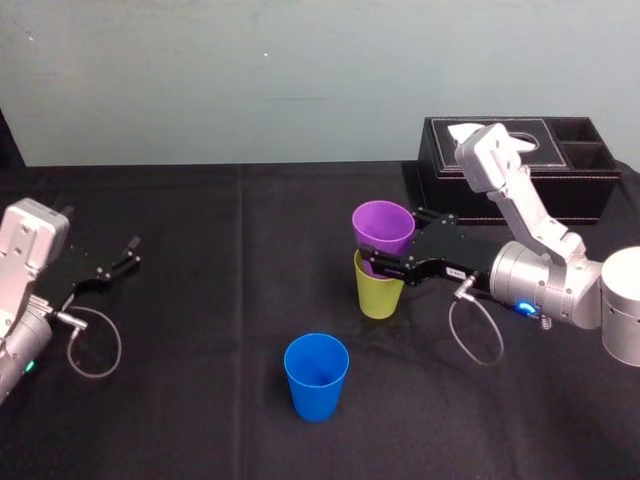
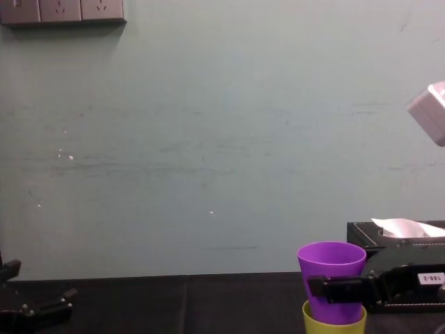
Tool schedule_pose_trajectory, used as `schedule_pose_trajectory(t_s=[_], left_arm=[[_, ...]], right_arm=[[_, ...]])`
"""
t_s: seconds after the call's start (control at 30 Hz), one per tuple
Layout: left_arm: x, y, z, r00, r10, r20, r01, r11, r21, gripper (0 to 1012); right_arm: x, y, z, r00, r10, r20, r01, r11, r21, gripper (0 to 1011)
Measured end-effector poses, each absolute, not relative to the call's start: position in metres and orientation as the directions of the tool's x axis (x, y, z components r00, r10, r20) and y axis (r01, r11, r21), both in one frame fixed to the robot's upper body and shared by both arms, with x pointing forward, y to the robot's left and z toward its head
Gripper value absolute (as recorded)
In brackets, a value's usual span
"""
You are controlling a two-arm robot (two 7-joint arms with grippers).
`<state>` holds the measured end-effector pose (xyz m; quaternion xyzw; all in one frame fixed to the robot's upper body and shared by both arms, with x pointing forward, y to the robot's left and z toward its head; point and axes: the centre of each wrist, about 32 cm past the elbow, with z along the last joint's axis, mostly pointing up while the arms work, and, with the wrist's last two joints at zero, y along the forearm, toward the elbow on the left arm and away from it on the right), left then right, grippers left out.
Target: Stack the three plastic cups sequentially using one hand.
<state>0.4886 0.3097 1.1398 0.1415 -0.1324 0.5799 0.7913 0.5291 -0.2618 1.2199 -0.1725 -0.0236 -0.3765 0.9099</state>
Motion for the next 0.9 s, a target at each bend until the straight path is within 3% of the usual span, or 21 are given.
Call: schedule_pose_trajectory(t_s=[0.3,0.6,0.9], left_arm=[[0.4886,0.3097,1.1398,0.292,0.88,0.374,-0.955,0.287,0.07,1011],[0.4886,0.3097,1.1398,0.292,0.88,0.374,-0.955,0.287,0.07,1011],[0.4886,0.3097,1.1398,0.292,0.88,0.374,-0.955,0.287,0.07,1011]], right_arm=[[0.529,-0.2616,1.2203,0.715,-0.677,0.173,0.693,0.657,-0.295,739],[0.529,-0.2615,1.2207,0.715,-0.677,0.174,0.694,0.657,-0.295,985],[0.5289,-0.2615,1.221,0.715,-0.677,0.174,0.694,0.656,-0.295,1003]])
